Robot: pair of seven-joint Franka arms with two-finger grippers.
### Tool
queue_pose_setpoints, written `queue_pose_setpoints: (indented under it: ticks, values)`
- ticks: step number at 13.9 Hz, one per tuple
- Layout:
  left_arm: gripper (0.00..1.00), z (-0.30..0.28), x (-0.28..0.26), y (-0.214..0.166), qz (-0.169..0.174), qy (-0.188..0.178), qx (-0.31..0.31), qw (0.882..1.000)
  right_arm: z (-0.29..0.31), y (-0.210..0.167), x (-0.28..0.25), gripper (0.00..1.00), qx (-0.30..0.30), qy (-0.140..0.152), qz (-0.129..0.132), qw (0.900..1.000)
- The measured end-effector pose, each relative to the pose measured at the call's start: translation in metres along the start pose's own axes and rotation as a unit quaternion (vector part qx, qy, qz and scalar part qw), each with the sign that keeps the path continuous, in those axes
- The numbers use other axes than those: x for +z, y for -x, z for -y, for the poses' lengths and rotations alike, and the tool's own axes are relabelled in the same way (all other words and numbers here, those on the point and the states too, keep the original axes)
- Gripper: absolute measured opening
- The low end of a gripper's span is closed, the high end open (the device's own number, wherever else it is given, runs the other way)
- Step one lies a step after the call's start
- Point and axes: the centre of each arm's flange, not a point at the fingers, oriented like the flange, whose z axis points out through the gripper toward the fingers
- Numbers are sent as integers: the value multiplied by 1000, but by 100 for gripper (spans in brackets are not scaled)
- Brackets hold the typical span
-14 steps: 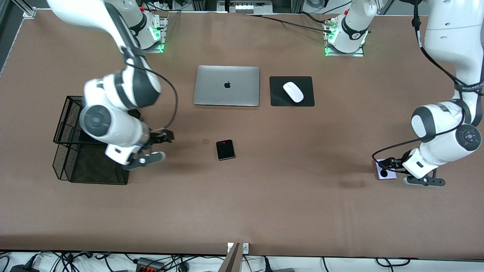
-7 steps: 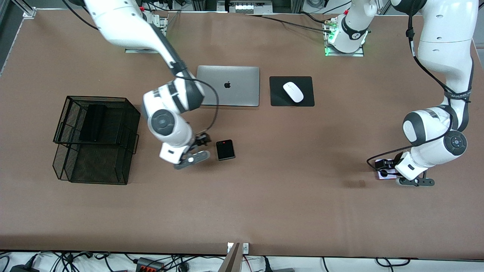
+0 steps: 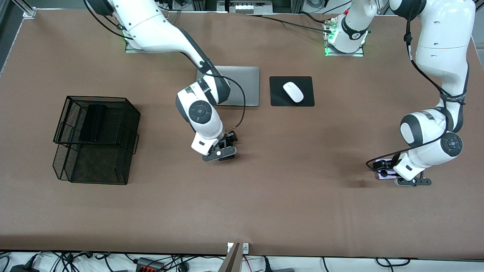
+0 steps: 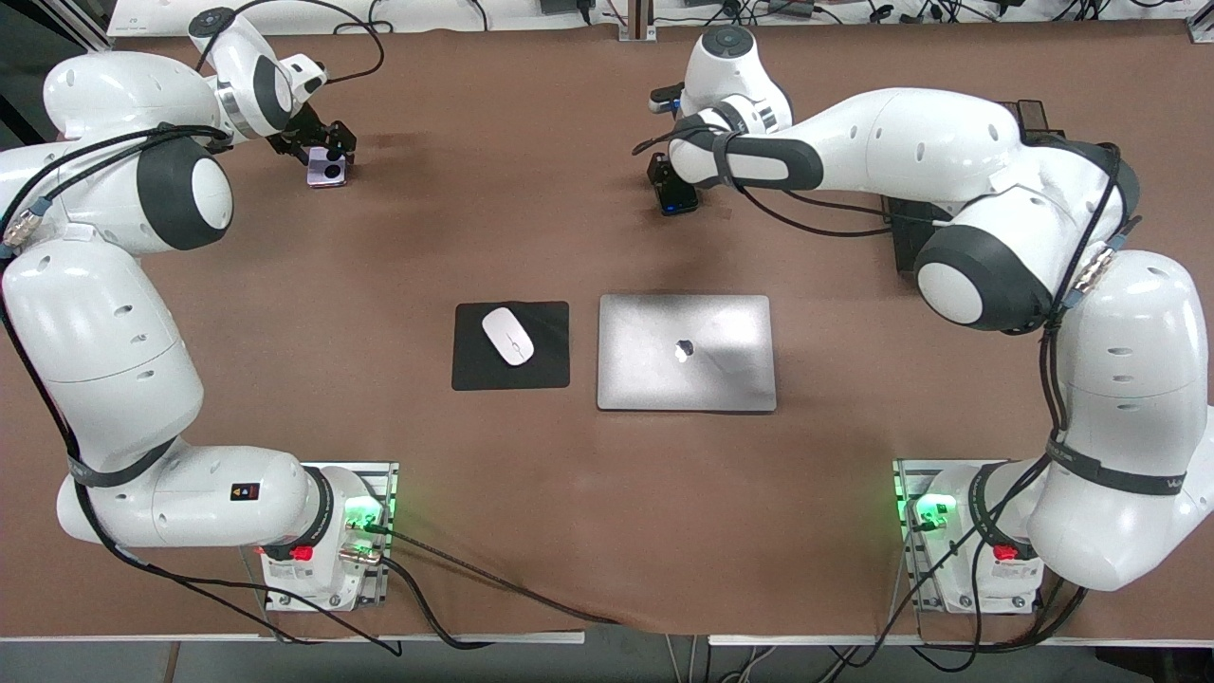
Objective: Place phones with both arms
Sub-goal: 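Grasp the small black flip phone with the right gripper and lift it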
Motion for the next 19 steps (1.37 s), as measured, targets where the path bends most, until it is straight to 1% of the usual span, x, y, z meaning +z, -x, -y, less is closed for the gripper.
queue_pose_setpoints:
  ticks: [3, 6, 9, 13, 15, 16, 19]
  values:
    - [100, 2, -1, -1, -5, -1, -1, 1000, 2, 2, 16, 100, 0, 2, 4, 1000]
    - [100, 6, -1, -1, -10, -3, -5, 1000, 9, 5, 25, 100, 3, 0, -3, 1000]
    - [100, 7, 4, -1, -12, -2, -9, 1000, 15, 5, 32, 100, 6, 1, -4, 1000]
    - [100, 8, 11, 1, -8, -2, -10, 1000, 13, 3, 33, 100, -4, 13, -9, 1000]
    - [94, 8, 12, 1, -8, -2, -10, 1000, 13, 3, 34, 100, -4, 14, -9, 1000]
    - [83, 8, 11, 1, -8, -2, -10, 1000, 13, 3, 34, 100, -4, 14, -9, 1000]
    - [83, 8, 11, 1, -9, -2, -10, 1000, 12, 4, 37, 98, -4, 15, -6, 1000]
